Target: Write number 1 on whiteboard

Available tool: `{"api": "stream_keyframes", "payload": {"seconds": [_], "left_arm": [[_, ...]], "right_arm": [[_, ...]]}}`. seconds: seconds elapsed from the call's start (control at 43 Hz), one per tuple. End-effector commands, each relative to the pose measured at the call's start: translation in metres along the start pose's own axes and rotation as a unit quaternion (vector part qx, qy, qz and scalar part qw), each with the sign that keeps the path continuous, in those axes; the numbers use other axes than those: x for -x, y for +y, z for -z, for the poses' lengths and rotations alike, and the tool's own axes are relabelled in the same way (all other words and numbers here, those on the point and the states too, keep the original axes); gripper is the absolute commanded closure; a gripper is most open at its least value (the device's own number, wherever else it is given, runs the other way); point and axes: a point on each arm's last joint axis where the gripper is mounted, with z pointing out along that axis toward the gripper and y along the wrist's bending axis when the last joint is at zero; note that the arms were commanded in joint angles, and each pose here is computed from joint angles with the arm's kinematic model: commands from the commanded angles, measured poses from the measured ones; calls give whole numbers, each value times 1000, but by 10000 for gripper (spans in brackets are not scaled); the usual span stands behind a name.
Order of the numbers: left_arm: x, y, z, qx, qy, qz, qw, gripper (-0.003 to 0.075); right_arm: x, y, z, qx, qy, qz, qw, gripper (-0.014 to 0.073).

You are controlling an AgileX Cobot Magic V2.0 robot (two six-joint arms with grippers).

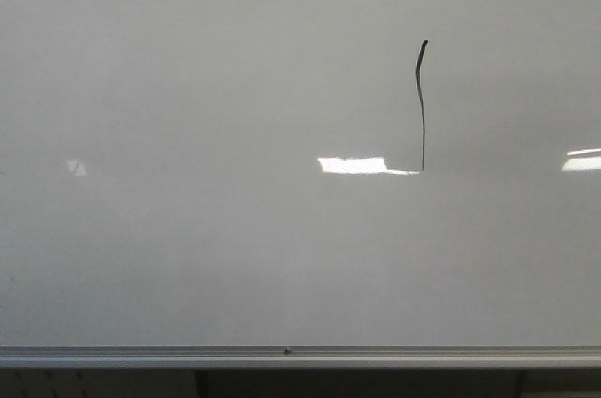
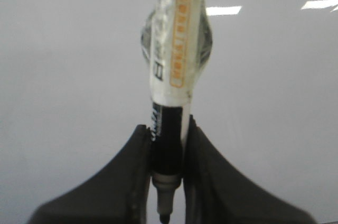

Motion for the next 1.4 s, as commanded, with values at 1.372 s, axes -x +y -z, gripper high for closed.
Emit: {"api": "stream_keyframes", "payload": {"seconds": [1.372], "left_arm": [[22,6,4,32,-71,-14,997,740]], "right_arm": [[10,-2,0,-17,-24,-3,1000,712]]}}
